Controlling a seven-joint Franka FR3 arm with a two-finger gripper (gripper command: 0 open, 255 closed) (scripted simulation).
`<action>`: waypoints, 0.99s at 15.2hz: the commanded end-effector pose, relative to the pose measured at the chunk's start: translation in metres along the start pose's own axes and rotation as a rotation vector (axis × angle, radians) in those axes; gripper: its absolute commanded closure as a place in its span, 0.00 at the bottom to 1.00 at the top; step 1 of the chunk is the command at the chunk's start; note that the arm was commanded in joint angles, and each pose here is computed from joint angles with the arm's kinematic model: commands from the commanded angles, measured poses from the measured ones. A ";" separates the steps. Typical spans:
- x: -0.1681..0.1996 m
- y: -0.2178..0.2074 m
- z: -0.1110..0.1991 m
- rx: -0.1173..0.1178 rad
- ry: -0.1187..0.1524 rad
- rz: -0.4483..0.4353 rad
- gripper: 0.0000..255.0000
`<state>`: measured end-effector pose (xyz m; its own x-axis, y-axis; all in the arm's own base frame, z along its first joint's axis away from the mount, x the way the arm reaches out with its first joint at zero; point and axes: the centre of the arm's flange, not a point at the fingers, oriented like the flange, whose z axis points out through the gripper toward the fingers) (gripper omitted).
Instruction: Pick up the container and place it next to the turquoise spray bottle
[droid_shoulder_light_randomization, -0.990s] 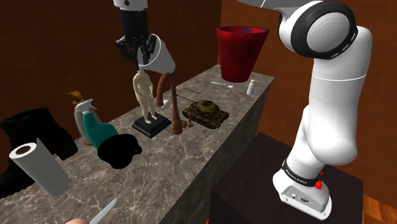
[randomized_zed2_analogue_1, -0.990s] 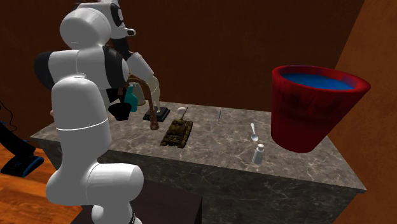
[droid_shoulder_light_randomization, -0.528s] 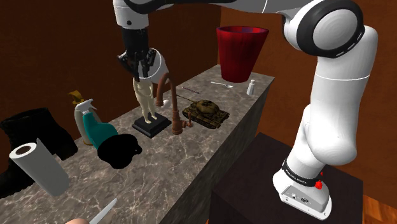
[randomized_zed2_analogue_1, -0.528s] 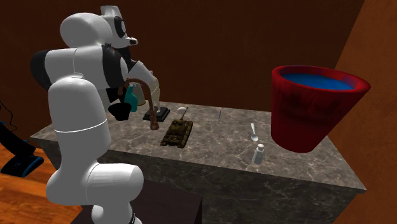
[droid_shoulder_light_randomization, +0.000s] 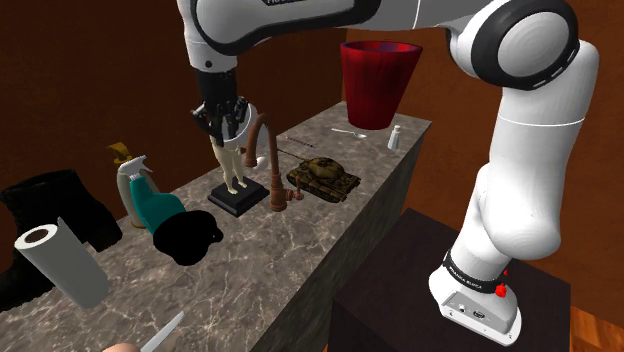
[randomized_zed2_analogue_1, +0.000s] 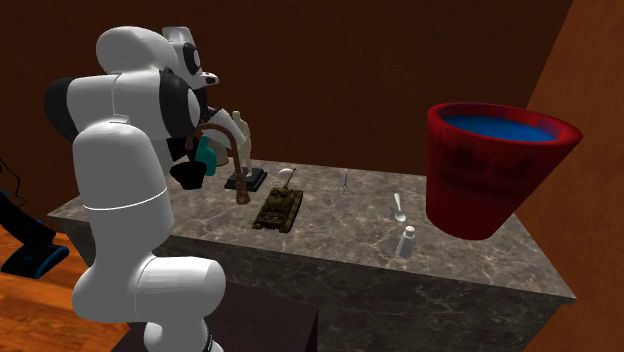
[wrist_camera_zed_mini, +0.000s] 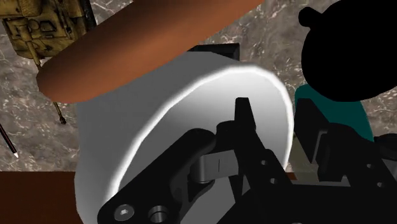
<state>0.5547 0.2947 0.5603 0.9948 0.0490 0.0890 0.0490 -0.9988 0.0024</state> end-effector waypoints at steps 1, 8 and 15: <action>-0.002 0.005 0.020 -0.021 -0.039 0.006 1.00; -0.005 0.005 0.056 -0.021 -0.039 0.006 1.00; -0.009 0.005 0.093 -0.021 -0.039 0.006 1.00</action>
<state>0.5524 0.2950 0.4781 0.9965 0.0526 0.0649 0.0518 -0.9986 0.0129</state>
